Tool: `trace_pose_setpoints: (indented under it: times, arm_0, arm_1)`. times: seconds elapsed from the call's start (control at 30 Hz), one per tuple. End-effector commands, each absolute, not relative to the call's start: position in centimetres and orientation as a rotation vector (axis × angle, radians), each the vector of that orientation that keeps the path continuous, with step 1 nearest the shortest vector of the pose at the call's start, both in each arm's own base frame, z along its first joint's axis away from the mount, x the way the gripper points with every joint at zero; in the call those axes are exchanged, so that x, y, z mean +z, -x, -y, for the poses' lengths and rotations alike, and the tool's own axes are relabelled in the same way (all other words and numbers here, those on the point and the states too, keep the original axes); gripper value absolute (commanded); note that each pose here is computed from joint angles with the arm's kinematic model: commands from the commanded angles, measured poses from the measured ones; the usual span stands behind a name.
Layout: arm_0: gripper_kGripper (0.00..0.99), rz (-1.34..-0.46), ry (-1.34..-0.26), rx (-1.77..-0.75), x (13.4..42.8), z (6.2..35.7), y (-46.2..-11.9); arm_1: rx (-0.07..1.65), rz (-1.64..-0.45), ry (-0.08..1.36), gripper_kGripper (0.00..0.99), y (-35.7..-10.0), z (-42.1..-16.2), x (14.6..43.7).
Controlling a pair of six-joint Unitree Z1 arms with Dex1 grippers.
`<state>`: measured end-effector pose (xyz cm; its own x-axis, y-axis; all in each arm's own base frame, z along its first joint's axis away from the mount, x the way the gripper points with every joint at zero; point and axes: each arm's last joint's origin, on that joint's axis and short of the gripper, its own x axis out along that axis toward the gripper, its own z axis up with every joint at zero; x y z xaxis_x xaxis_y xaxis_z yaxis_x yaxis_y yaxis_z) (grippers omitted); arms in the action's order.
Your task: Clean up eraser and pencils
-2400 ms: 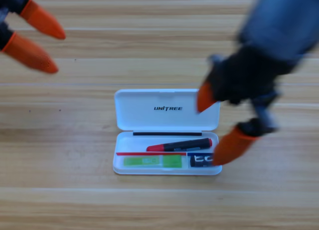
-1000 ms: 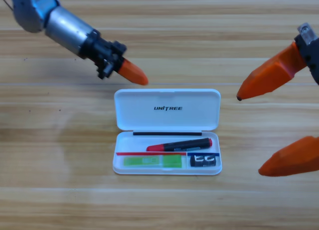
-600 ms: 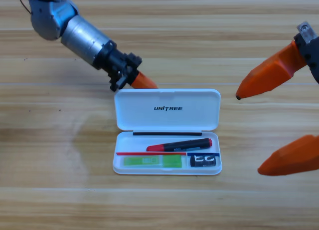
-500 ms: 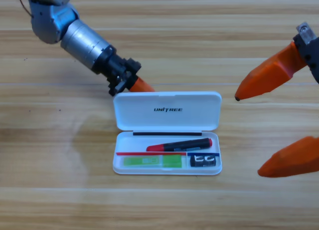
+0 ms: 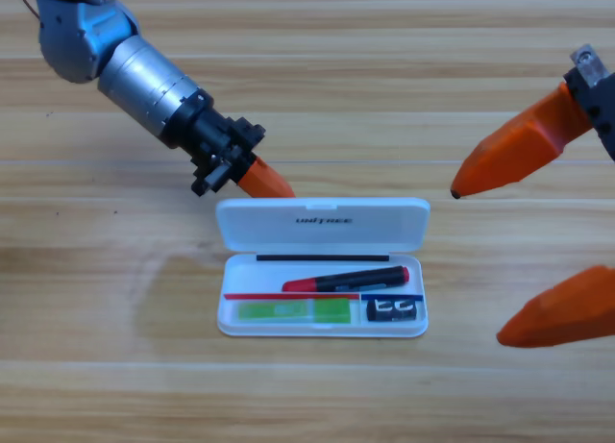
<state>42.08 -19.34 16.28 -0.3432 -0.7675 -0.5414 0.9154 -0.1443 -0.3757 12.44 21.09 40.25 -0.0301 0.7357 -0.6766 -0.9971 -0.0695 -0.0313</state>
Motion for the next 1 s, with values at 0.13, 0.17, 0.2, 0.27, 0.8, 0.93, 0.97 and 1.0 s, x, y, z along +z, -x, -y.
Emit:
trace_pose_setpoints:
  times: [0.13, 0.17, 0.2, 0.27, 0.8, 0.93, 0.97, 1.0]
  arm_0:
    - [0.0, -0.821, -0.307, -1.821, 16.3, 21.1, -39.8]
    - [0.0, -0.82, -0.309, -1.826, 16.3, 21.2, -39.6]
    - [0.0, -0.821, -0.312, -1.827, 16.3, 21.2, -39.6]
    - [0.0, -0.824, -0.319, -1.834, 16.2, 21.4, -39.3]
    - [0.0, -0.859, -0.369, -1.877, 13.7, 22.6, -36.8]
    - [0.0, -0.874, -0.391, -1.88, 13.0, 22.8, -36.2]
    - [0.0, -0.877, -0.392, -1.88, 12.8, 22.8, -36.1]
    - [0.0, -0.877, -0.395, -1.881, 12.6, 22.8, -35.9]
  arm_1:
    - [1.533, -0.559, 0.614, 0.919, -13.0, -21.0, 39.7]
    - [1.532, -0.56, 0.613, 0.919, -13.0, -21.0, 39.7]
    - [1.532, -0.56, 0.613, 0.919, -13.0, -21.0, 39.7]
    - [1.532, -0.563, 0.614, 0.919, -13.1, -21.1, 39.6]
    - [1.535, -0.578, 0.613, 0.92, -13.3, -21.4, 39.3]
    - [1.538, -0.581, 0.612, 0.92, -13.4, -21.5, 39.3]
    - [1.54, -0.581, 0.611, 0.92, -13.4, -21.5, 39.3]
    - [1.54, -0.581, 0.611, 0.92, -13.4, -21.5, 39.3]
